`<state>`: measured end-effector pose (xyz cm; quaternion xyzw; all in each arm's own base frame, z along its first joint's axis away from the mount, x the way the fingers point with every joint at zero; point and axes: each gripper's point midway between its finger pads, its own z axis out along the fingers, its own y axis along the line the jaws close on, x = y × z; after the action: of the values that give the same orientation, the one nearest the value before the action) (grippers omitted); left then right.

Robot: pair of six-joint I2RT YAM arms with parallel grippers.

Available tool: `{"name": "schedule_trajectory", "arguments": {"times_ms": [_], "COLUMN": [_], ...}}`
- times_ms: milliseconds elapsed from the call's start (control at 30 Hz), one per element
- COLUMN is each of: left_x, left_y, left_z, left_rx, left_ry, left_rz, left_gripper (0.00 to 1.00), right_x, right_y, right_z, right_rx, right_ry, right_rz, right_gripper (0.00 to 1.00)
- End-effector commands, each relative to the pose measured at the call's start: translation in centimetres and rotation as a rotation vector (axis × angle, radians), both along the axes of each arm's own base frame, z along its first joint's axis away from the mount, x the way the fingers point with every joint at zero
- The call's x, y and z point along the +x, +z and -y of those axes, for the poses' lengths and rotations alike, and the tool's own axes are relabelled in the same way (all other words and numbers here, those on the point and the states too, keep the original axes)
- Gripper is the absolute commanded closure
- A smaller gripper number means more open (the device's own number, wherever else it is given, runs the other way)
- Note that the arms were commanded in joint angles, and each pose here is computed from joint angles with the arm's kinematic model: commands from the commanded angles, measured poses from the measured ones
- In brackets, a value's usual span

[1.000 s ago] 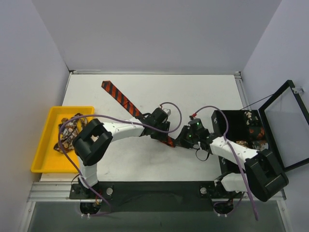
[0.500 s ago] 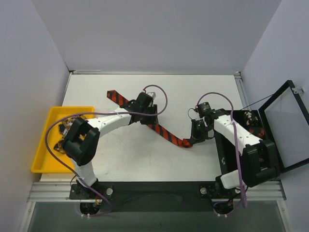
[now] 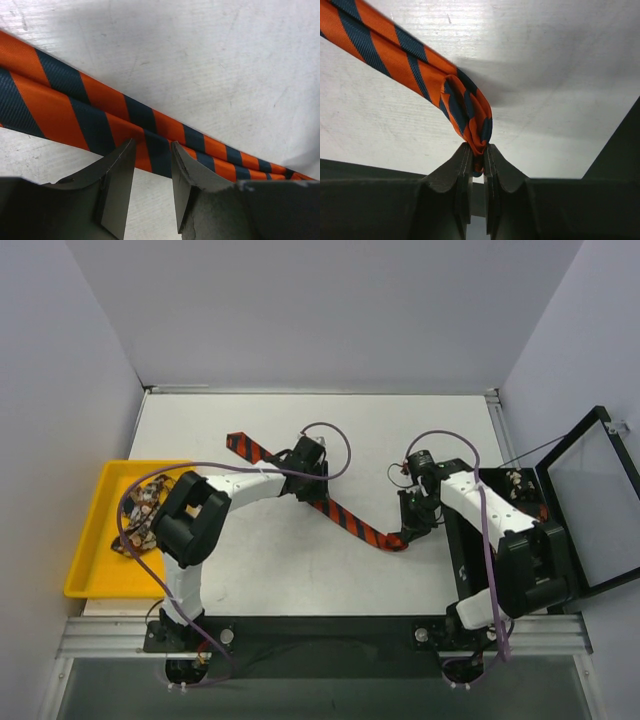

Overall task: Roll the ties
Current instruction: Roll the tie

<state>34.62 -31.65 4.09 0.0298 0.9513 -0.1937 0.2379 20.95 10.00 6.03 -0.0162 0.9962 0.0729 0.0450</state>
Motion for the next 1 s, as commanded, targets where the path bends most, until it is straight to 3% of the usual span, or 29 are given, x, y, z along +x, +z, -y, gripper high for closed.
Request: {"name": "schedule_trajectory", "arguments": {"times_ms": [0,200,467,767,967], "left_x": [1.8,1.4,1.4,2.8,3.2], "left_y": [0.3,-2.1,-4.1,-2.1,2.3], "left_z": [0.0,-1.2,-2.3,-1.0,-0.3], "left_rx": [-0.051,-0.040,-0.081,-0.135,-0.191], "left_ry": [0.081,0.158,0.242,0.225,0.169], "left_rz": [0.028,-0.039,-0.104,-0.065,0.023], "left_gripper": [0.55,0.58,0.60,0.59,0.53], "right_x": [-1.2,-3.2,-2.8,-4.1,-3.4], "right_y": [0.0,-1.4,-1.3,-2.2,-0.7], "right_z": [1.0,1.5,2.1,1.7,1.8], "right_rx": [-0.023,-0.012,0.096,0.135,0.084], "right_ry": [-0.046,-0.096,-0.270,-0.316,-0.283], "right_rz": [0.002,-0.003,0.151,0.121,0.088], "right_gripper": [1.00,1.00,1.00,1.00,1.00]}}
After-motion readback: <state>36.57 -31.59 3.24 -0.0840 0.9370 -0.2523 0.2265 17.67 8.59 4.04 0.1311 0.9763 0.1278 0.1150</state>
